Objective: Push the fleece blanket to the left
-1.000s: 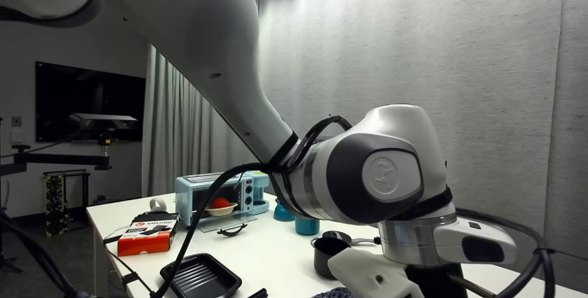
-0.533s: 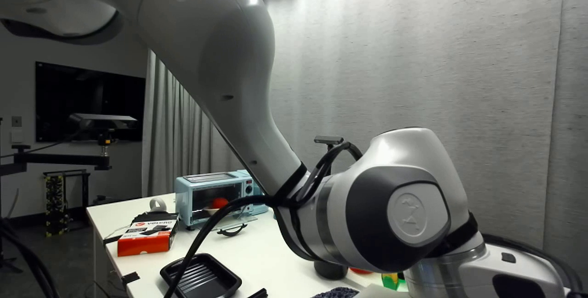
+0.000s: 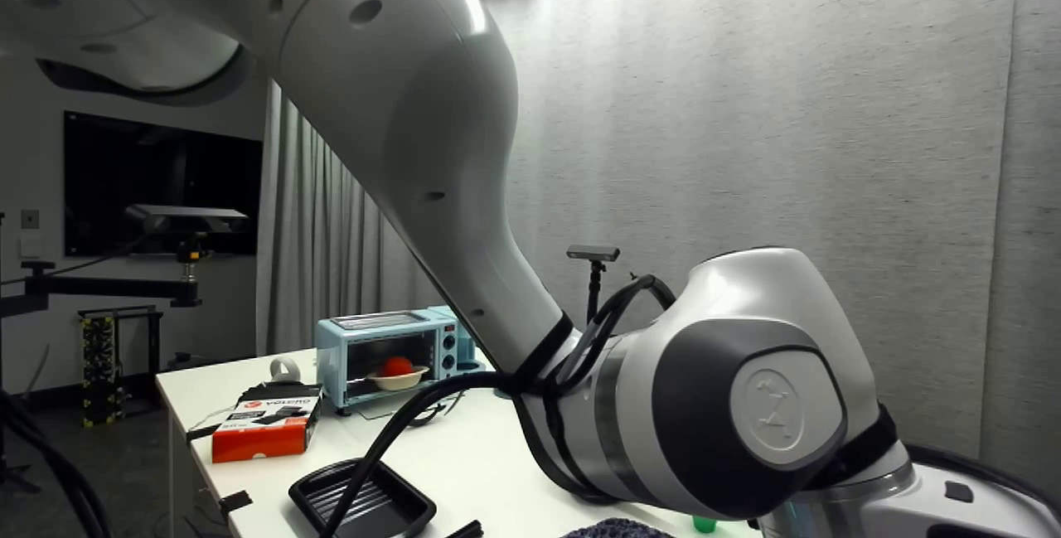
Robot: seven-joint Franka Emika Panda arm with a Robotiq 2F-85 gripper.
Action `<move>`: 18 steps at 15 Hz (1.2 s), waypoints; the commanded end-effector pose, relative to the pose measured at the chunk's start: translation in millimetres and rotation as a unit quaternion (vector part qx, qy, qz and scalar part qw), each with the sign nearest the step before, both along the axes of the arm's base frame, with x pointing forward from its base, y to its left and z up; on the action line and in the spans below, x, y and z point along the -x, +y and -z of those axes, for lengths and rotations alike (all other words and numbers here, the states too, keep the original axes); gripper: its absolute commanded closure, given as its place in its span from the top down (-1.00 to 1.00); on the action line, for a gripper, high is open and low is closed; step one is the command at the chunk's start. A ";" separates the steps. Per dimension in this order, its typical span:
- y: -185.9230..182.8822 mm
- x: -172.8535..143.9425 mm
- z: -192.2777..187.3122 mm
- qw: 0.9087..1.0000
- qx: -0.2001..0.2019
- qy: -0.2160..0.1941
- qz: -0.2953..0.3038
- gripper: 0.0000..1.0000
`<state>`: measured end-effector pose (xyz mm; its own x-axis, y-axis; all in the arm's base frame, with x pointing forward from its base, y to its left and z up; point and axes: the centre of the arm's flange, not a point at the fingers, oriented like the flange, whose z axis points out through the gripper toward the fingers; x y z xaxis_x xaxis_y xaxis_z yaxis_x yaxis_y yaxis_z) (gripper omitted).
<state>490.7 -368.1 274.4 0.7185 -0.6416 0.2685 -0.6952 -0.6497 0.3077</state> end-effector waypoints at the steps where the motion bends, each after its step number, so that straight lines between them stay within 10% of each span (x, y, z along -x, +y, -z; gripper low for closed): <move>1: -5.2 0.5 18.5 1.000 -0.018 -0.001 0.009 -1.00; 8: 10.9 8.0 56.0 0.994 -0.094 -0.002 0.059 -1.00; 18: 149.7 -47.0 42.9 0.966 -0.253 -0.062 0.000 -1.00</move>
